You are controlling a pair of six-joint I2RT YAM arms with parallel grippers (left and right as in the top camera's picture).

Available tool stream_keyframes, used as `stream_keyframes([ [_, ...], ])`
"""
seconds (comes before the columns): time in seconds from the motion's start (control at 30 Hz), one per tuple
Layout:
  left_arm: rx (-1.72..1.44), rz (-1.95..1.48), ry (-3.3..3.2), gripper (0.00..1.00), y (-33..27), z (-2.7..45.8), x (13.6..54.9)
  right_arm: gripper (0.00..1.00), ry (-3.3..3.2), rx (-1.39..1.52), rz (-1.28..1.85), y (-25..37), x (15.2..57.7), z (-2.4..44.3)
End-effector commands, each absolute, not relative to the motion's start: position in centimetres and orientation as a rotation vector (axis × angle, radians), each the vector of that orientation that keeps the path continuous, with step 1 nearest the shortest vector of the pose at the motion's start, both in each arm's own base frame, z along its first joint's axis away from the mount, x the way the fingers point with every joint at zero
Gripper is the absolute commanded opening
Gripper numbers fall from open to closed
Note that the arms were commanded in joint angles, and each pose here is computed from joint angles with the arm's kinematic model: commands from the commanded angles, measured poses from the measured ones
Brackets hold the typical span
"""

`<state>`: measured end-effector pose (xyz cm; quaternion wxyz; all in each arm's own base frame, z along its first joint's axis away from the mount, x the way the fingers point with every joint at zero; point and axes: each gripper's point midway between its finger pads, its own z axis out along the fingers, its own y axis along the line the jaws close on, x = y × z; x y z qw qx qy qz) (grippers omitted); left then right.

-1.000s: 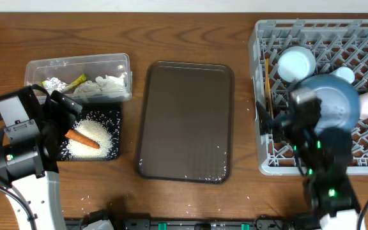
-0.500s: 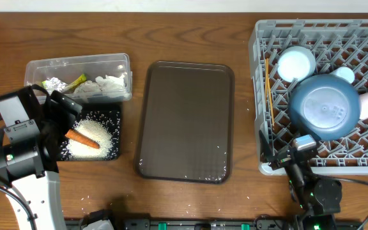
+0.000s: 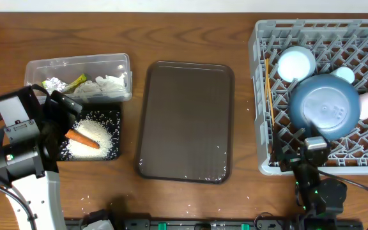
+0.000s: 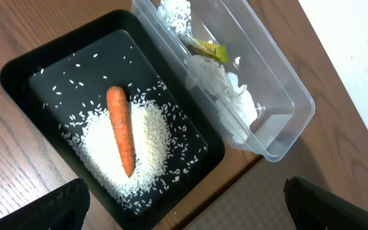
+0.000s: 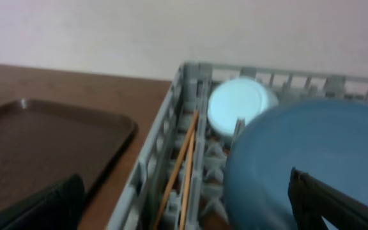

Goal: Sort waste into correct bins and load items into the dishwasher rack

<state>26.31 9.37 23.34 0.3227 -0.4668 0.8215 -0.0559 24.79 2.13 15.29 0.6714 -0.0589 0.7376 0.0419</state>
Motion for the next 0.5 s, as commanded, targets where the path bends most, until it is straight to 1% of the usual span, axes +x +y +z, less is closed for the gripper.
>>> stream_keyframes([
  [0.0,-1.234,-0.131,2.155,1.0,9.59,23.23,26.18,0.99,1.623,-0.116,0.065,1.59,24.51,16.11],
  [0.47,-1.234,-0.131,2.155,1.0,9.59,23.23,26.18,0.99,1.629,-0.107,0.055,1.38,24.55,15.98],
])
